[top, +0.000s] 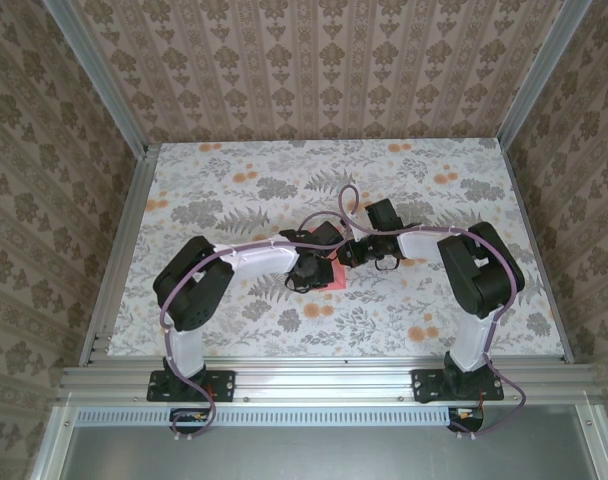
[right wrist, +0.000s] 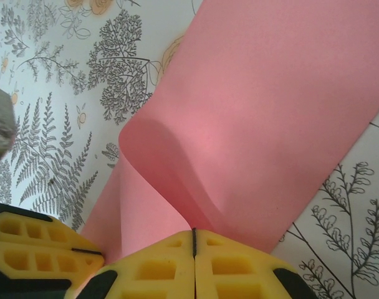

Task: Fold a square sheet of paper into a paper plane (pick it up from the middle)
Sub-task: Fold the triangle a second time at the center of the table.

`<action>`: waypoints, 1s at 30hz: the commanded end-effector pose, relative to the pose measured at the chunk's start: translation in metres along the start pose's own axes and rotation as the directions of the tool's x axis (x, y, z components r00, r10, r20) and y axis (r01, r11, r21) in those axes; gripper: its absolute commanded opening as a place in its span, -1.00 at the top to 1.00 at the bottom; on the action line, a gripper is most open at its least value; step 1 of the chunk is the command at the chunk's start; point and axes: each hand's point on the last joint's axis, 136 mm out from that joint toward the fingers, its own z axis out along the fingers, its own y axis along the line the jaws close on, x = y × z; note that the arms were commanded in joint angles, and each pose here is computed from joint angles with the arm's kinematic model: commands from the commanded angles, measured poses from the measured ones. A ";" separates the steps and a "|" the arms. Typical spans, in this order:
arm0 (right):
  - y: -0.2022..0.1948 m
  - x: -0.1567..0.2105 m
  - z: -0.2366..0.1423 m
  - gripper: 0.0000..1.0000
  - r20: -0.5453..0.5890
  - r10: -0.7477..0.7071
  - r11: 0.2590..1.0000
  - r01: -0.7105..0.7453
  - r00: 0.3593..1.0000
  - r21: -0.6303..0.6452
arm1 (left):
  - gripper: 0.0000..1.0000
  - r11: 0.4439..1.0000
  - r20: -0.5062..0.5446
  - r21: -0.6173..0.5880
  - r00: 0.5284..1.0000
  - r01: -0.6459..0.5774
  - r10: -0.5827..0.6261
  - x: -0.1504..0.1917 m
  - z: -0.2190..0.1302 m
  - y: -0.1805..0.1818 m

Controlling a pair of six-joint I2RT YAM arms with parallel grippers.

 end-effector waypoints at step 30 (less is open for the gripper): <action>-0.010 0.007 0.012 0.81 -0.084 0.031 0.999 -0.028 0.996 0.029 | 0.86 0.999 -0.016 -0.037 1.000 -0.026 0.025 0.003 0.004 0.002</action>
